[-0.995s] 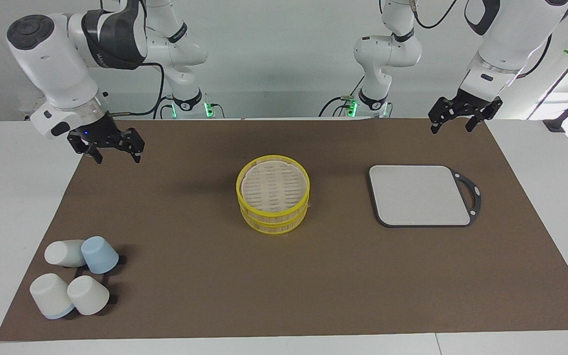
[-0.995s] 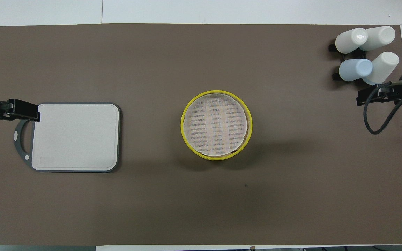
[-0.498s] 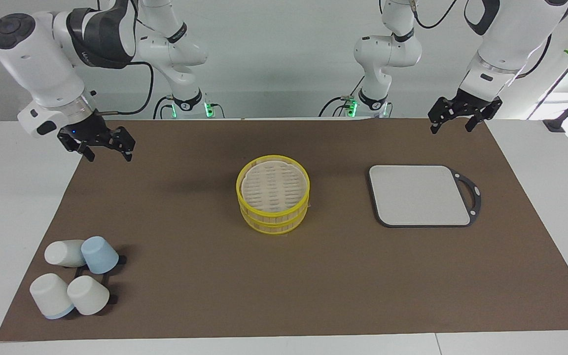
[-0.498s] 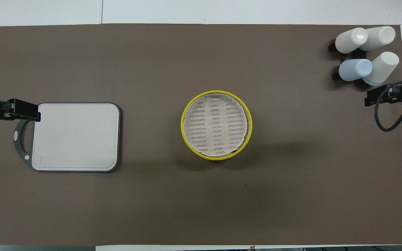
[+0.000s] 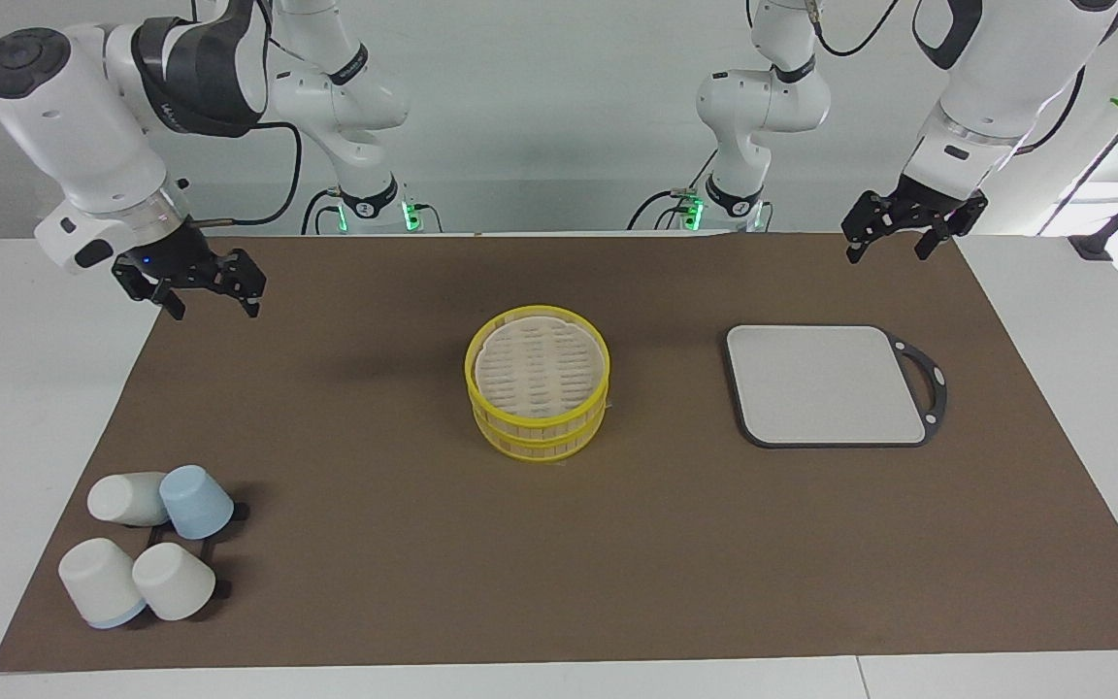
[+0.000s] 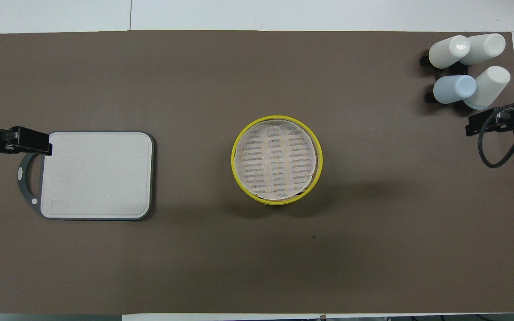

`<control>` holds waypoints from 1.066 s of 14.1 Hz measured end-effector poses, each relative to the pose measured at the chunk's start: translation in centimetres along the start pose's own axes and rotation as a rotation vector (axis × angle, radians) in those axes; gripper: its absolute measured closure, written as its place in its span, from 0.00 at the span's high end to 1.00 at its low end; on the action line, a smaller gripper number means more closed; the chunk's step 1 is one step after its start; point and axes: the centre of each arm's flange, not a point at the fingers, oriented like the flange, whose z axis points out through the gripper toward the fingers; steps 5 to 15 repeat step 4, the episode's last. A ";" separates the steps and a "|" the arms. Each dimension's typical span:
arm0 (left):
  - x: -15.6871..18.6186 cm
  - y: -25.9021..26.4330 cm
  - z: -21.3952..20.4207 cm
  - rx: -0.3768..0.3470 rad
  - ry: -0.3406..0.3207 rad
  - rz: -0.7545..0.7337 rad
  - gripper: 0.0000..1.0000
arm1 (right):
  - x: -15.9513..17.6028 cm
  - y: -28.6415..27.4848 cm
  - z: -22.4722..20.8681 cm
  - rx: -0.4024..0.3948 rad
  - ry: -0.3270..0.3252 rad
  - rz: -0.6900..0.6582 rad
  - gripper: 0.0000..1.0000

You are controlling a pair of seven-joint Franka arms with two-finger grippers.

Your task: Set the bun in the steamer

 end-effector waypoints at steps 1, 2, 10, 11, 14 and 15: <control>0.0 0.0 0.0 0.000 0.000 0.001 1.00 | 0.0 0.0 0.0 0.000 0.000 -0.005 1.00; 0.0 0.1 0.0 0.000 0.000 0.001 1.00 | 0.0 0.0 0.0 0.000 0.000 -0.006 1.00; 0.0 0.1 0.0 0.000 0.000 0.001 1.00 | 0.0 -0.1 0.0 0.000 0.000 -0.008 1.00; 0.0 0.1 0.0 0.000 0.000 0.001 1.00 | 0.0 -0.1 0.0 0.000 0.000 -0.008 1.00; 0.0 0.1 0.0 0.000 0.000 0.001 1.00 | 0.0 -0.1 0.0 0.000 0.000 -0.008 1.00; 0.0 0.1 0.0 0.000 0.000 0.001 1.00 | 0.0 -0.1 0.0 0.000 0.000 -0.008 1.00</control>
